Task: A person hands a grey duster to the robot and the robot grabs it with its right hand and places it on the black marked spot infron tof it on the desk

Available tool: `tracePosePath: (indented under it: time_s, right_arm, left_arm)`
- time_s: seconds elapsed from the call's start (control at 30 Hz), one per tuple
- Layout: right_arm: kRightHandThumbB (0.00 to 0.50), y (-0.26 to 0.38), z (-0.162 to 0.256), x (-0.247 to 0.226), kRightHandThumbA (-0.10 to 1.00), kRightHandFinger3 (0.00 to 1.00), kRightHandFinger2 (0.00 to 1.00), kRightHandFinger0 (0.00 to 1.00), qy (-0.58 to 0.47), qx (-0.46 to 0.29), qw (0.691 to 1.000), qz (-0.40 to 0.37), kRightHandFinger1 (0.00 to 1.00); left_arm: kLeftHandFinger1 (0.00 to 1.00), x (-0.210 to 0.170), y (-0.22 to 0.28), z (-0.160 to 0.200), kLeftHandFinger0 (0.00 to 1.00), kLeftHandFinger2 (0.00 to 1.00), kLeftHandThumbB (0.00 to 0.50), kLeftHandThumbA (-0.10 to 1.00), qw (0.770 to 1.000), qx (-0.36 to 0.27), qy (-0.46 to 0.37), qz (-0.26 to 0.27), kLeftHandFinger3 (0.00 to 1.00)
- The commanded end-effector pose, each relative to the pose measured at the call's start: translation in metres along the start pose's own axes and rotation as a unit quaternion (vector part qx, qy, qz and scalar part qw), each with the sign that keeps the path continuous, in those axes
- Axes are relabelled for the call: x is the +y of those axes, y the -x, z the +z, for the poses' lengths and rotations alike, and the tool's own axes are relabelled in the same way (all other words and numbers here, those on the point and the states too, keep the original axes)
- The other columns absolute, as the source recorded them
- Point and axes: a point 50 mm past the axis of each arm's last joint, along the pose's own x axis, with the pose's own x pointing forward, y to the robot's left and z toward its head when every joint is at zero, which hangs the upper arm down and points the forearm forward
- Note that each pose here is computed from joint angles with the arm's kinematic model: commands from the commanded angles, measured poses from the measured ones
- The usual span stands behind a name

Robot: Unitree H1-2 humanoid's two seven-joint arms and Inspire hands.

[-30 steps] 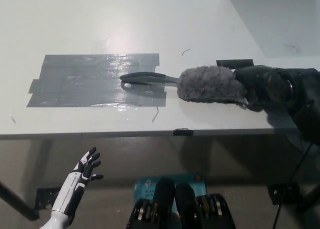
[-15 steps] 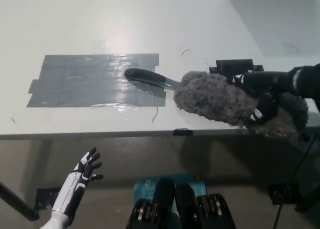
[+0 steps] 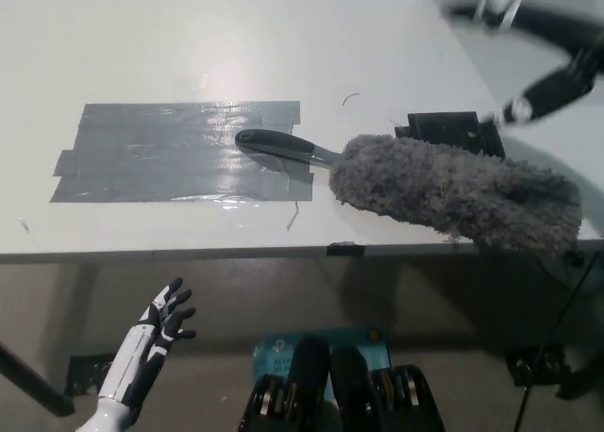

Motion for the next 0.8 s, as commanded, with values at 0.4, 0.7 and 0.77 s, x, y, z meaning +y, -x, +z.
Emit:
tracePosePath:
  time_s: [0.4,0.7,0.77]
  right_arm:
    - [0.379,0.165,0.079,0.130,0.99,1.00,1.00,1.00,-0.081,-0.243,0.921,-0.295,1.00]
    - [0.320,0.165,0.026,0.257,1.00,1.00,1.00,1.00,-0.241,-0.118,0.926,-0.266,1.00]
    - [0.325,0.155,0.007,0.283,1.00,1.00,1.00,1.00,-0.278,-0.082,0.919,-0.268,1.00]
  left_arm:
    - [1.00,-0.010,0.005,0.009,1.00,1.00,0.182,1.00,0.999,-0.041,-0.005,-0.019,1.00]
    - [1.00,-0.013,0.023,-0.003,1.00,1.00,0.277,1.00,1.000,-0.021,-0.004,-0.008,1.00]
    - [1.00,-0.015,0.029,-0.005,1.00,1.00,0.269,1.00,1.000,-0.013,-0.001,-0.008,1.00]
